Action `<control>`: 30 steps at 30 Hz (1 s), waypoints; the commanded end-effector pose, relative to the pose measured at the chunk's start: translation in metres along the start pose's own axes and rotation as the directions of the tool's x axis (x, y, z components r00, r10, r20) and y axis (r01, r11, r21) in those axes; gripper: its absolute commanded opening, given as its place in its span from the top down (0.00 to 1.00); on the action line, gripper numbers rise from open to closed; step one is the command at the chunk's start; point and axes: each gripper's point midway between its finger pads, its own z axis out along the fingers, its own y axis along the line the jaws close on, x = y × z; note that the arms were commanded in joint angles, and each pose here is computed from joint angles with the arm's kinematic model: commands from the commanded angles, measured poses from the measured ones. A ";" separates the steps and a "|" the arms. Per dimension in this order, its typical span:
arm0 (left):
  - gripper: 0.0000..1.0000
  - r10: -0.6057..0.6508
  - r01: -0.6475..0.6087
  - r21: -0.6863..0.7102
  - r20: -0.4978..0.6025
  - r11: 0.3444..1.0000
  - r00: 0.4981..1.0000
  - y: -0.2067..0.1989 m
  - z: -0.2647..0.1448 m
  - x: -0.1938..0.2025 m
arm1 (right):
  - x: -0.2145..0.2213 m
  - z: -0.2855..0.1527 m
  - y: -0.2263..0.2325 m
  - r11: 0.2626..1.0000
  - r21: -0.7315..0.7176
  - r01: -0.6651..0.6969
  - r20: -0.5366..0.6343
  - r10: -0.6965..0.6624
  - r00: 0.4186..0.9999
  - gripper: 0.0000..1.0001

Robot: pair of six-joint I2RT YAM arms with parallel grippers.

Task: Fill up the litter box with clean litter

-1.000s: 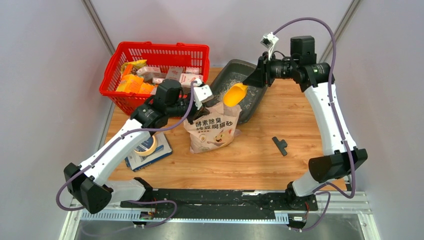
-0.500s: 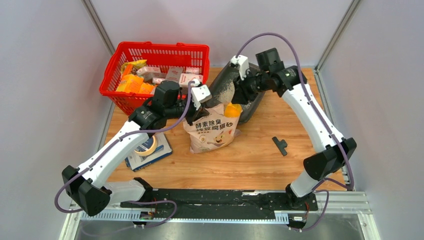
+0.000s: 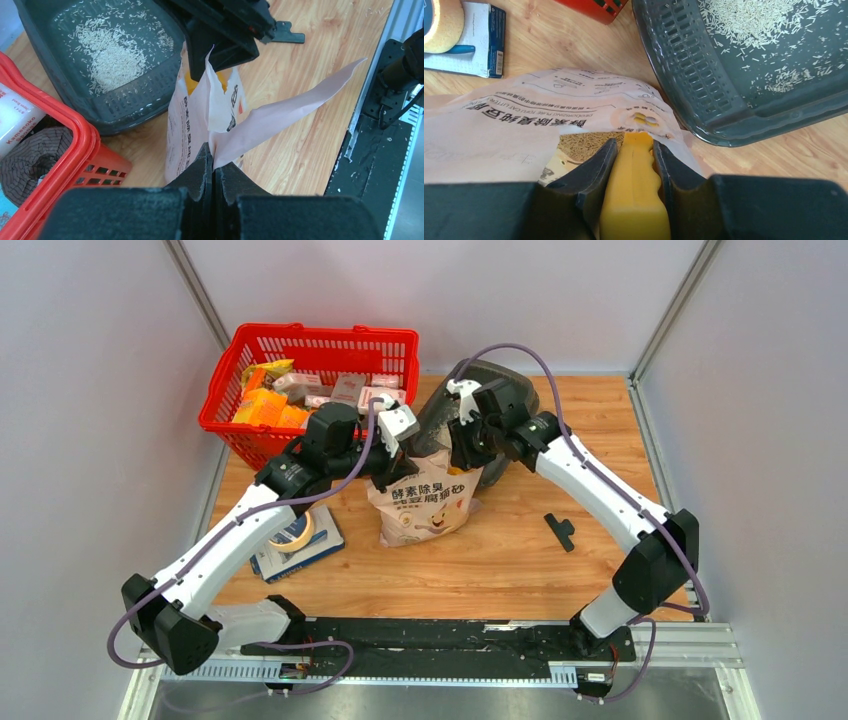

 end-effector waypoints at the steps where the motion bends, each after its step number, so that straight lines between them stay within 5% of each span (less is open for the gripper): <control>1: 1.00 0.075 -0.078 0.004 0.239 0.997 0.968 -0.012 -0.026 -0.071 | -0.008 0.004 -0.009 0.996 0.072 -0.044 0.103 0.036 0.994 1.00; 7: 1.00 0.068 -0.073 0.010 0.253 0.997 0.965 -0.012 -0.024 -0.074 | 0.067 0.041 -0.023 0.992 0.114 -0.058 -0.029 0.061 0.998 1.00; 12: 1.00 0.066 -0.070 0.008 0.261 0.997 0.963 -0.010 -0.022 -0.077 | 0.090 0.054 -0.007 0.983 0.040 -0.178 -0.083 0.181 0.980 1.00; 24: 1.00 0.056 -0.067 0.034 0.252 0.997 0.966 -0.007 -0.008 -0.077 | 0.000 0.059 0.050 0.838 -0.383 -0.388 -0.051 0.400 0.915 1.00; 30: 1.00 0.129 -0.133 0.002 0.209 0.991 0.969 0.000 -0.009 -0.074 | -0.015 0.038 0.030 0.753 -0.469 -0.461 -0.092 0.477 0.874 1.00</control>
